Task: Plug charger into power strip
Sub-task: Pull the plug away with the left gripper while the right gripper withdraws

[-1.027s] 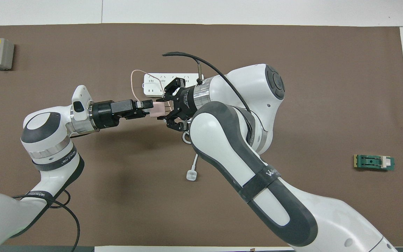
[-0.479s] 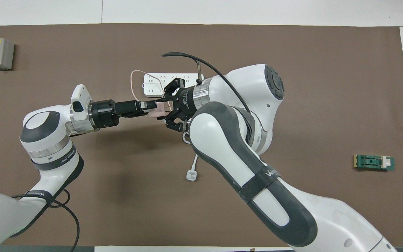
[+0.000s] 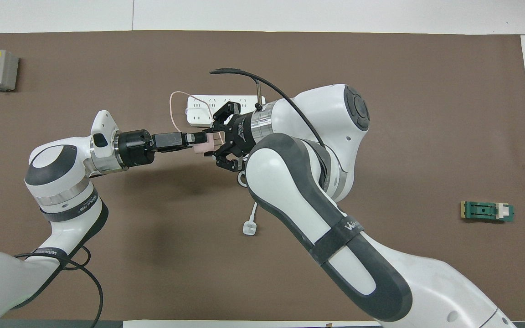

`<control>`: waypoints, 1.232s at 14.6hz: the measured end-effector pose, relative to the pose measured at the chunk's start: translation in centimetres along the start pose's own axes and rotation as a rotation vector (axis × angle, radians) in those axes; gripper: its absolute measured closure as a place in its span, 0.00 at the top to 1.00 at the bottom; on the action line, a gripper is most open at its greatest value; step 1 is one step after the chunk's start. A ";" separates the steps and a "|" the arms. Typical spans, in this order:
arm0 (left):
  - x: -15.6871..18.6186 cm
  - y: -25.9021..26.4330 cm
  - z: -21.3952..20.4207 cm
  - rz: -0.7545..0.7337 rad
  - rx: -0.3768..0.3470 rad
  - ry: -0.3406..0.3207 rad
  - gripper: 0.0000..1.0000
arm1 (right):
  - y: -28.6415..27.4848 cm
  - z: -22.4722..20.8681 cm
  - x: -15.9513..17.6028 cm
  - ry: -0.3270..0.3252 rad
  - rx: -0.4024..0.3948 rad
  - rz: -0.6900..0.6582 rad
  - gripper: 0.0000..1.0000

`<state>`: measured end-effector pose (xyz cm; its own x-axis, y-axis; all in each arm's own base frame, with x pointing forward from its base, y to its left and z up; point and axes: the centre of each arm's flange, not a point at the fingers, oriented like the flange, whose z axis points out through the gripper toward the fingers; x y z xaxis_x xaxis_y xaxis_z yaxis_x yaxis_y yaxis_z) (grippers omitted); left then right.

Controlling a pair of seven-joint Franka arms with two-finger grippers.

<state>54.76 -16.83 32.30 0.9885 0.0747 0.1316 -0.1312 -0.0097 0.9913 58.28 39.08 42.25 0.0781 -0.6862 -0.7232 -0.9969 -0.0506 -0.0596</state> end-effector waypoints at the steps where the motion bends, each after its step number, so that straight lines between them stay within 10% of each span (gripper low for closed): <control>1: 0.0 0.0 0.0 0.012 -0.002 -0.001 0.29 | 0.0 0.0 0.0 0.000 0.001 0.015 0.52; 6: -0.1 0.0 0.0 0.037 -0.002 -0.001 0.29 | -0.1 -0.1 0.1 0.001 0.009 0.045 1.00; 11: 1.3 0.2 -1.9 0.051 0.024 0.042 0.29 | -0.9 -1.0 0.9 0.003 0.025 0.059 1.00; 18: 9.1 8.5 -6.9 0.038 0.265 -0.018 0.29 | -6.6 -11.7 6.8 -0.026 0.071 0.142 1.00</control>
<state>62.11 -9.38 41.96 0.9846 0.0517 0.1667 -0.1466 -0.2732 0.9507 65.35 26.26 45.73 -0.0629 -0.6634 -0.7456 -0.9952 0.0976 -0.0028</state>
